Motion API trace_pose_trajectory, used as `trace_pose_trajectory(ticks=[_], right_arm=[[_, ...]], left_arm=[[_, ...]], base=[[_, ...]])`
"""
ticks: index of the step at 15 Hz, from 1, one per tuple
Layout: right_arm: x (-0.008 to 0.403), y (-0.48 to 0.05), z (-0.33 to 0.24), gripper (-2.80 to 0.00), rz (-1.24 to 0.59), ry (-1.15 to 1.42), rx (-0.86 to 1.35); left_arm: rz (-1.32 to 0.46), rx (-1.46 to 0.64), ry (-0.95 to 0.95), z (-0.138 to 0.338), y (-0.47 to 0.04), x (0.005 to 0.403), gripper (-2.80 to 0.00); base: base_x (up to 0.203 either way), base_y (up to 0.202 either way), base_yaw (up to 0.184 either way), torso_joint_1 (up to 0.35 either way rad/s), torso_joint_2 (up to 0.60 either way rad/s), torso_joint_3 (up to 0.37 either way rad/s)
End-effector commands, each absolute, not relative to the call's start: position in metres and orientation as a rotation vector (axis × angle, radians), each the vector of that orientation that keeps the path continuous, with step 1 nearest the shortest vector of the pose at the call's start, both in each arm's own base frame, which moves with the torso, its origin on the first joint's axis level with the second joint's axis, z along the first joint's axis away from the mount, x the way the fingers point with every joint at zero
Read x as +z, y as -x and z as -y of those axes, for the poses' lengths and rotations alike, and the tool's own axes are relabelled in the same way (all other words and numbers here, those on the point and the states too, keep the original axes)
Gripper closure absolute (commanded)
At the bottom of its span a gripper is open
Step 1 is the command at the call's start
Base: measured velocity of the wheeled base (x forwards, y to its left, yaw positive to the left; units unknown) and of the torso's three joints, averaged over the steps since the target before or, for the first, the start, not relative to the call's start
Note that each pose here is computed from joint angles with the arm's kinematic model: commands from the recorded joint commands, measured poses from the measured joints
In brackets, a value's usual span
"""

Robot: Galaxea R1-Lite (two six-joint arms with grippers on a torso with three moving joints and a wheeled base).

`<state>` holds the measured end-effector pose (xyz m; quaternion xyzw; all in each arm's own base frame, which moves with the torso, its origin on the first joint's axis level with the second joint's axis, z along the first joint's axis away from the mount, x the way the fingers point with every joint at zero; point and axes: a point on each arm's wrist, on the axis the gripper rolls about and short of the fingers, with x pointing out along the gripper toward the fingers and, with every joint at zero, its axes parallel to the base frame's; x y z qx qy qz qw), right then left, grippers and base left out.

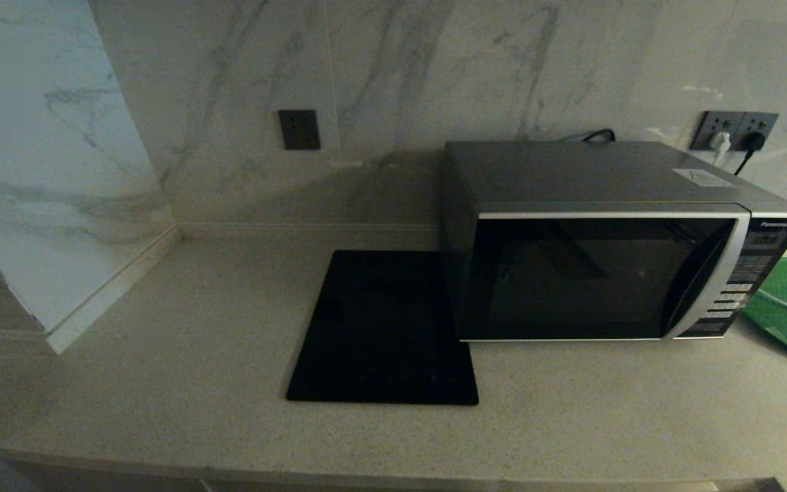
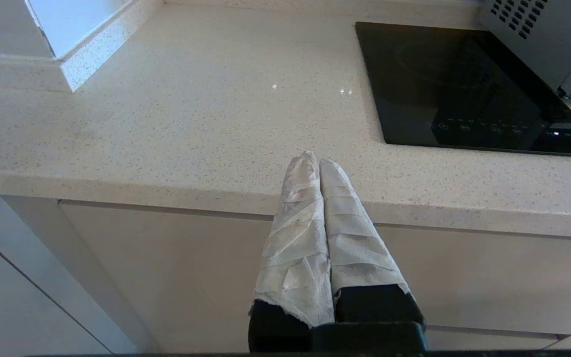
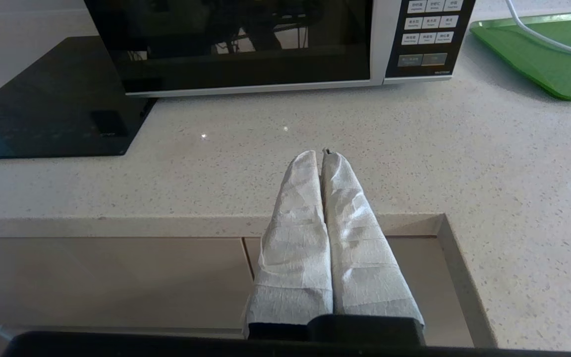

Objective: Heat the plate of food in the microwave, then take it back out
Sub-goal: Open the microwave oven

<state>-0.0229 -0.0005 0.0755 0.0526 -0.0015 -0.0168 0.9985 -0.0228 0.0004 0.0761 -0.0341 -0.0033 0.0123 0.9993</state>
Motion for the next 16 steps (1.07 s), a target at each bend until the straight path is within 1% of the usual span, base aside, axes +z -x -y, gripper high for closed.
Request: trace_pose_trajectory(ticks=[1,5,6,7,9,11,12,13,15,16], right_arm=[[0.075,0.023,0.001,0.00,0.000,-0.106,-0.034],[0.076,0.023,0.001,0.00,0.004,-0.112,-0.041],[0.082,0.025,0.001,0.00,0.029,-0.113,-0.050],[0.097,0.030,0.001,0.00,0.079,-0.114,-0.063],[0.143,0.049,0.002,0.00,0.193,-0.120,-0.112],[0.188,0.071,0.003,0.00,0.243,-0.112,-0.146],[0.211,0.078,0.003,0.00,0.230,-0.098,-0.160],[0.229,0.078,0.003,0.00,0.171,-0.082,-0.178],[0.247,0.067,0.005,0.00,-0.015,-0.036,-0.247],[0.252,0.060,0.006,0.00,-0.090,0.022,-0.323]], left_arm=[[0.006,0.025,0.069,0.000,0.023,0.076,0.00],[0.007,0.026,0.069,0.000,0.023,0.076,0.00],[0.006,0.025,0.069,0.000,0.023,0.076,0.00],[0.007,0.025,0.069,0.000,0.023,0.076,0.00],[0.008,0.025,0.069,0.000,0.023,0.076,0.00],[0.006,0.025,0.069,0.000,0.023,0.076,0.00],[0.007,0.025,0.069,0.000,0.023,0.076,0.00],[0.006,0.024,0.069,0.000,0.023,0.076,0.00],[0.006,0.025,0.069,0.000,0.023,0.076,0.00],[0.006,0.024,0.069,0.000,0.023,0.076,0.00]], base=[[0.000,0.000,0.000,0.000,0.00,0.000],[0.000,0.000,0.000,0.000,0.00,0.000],[0.000,0.000,0.000,0.000,0.00,0.000],[0.000,0.000,0.000,0.000,0.00,0.000],[0.000,0.000,0.000,0.000,0.00,0.000],[0.000,0.000,0.000,0.000,0.00,0.000],[0.000,0.000,0.000,0.000,0.00,0.000],[0.000,0.000,0.000,0.000,0.00,0.000],[0.000,0.000,0.000,0.000,0.00,0.000],[0.000,0.000,0.000,0.000,0.00,0.000]])
